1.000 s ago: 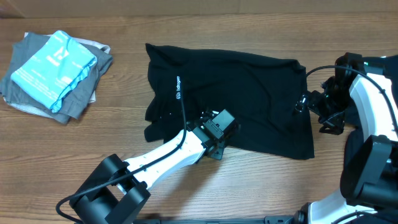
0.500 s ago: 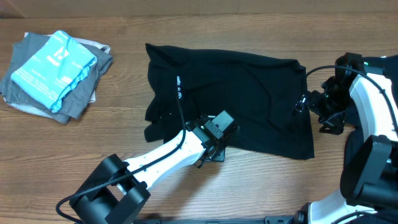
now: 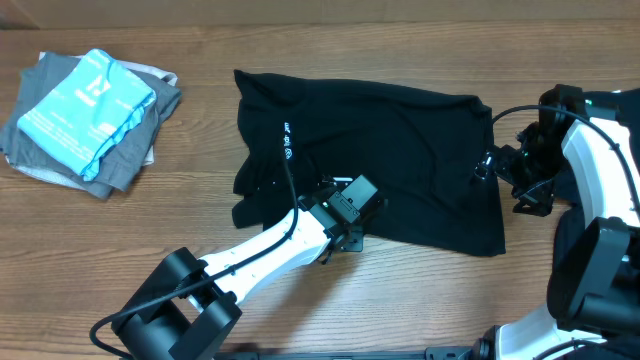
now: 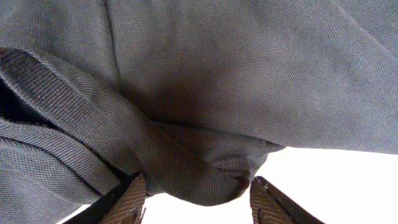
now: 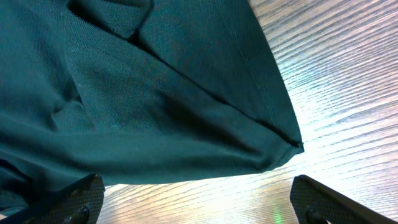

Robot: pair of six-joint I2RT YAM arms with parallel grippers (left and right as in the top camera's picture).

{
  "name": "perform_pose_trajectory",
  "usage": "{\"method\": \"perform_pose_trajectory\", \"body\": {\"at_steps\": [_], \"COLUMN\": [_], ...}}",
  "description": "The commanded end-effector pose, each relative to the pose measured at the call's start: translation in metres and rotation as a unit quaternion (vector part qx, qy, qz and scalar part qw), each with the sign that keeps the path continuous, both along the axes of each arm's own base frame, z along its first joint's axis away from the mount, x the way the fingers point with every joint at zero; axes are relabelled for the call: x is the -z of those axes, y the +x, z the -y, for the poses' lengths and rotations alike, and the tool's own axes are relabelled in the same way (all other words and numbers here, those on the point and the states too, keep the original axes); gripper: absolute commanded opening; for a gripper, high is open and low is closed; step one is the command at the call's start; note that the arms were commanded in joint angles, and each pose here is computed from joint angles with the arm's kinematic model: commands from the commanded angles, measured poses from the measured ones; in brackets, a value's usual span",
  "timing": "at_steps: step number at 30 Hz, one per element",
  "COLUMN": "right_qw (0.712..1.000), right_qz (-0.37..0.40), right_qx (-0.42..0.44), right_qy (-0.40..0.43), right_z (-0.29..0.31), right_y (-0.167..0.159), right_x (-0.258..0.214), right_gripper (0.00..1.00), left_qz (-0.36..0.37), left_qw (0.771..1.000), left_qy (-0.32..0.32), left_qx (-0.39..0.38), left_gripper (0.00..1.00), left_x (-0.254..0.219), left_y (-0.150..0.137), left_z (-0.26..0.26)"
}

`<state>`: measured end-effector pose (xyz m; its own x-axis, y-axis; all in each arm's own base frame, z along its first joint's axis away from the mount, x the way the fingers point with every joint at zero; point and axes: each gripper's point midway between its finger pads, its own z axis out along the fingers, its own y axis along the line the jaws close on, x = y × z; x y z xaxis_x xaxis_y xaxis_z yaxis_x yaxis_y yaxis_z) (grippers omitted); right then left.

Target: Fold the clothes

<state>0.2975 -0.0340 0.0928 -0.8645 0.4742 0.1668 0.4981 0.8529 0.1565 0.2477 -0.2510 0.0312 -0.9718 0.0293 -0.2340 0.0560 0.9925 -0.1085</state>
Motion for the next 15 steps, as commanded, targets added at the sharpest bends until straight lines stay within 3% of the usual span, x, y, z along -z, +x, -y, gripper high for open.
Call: {"method": "perform_pose_trajectory", "body": {"at_steps": [1,7,15], "right_qw": [1.0,1.0,1.0], "right_qz": [0.008,0.009,0.009], "right_qx": [0.002,0.002,0.002], "right_qy": [0.002,0.002,0.003], "right_z": [-0.0009,-0.0009,-0.0013], "right_y": [0.0001,0.0006,0.0007], "right_x": [-0.0036,-0.0036,-0.0037], "right_gripper": [1.0,1.0,1.0], "left_qz": [-0.007,-0.021,-0.015], "left_qw": [1.0,0.999,0.999], "left_qy": [0.016,0.013,0.005], "left_qx": [-0.024,-0.044,-0.046], "left_gripper": [0.56,0.5,0.05], "left_x": [0.0114,0.0153,0.0141], "left_y": [-0.0021,-0.0073,-0.0038], "left_z": [-0.0105,-0.0119,-0.0088]}}
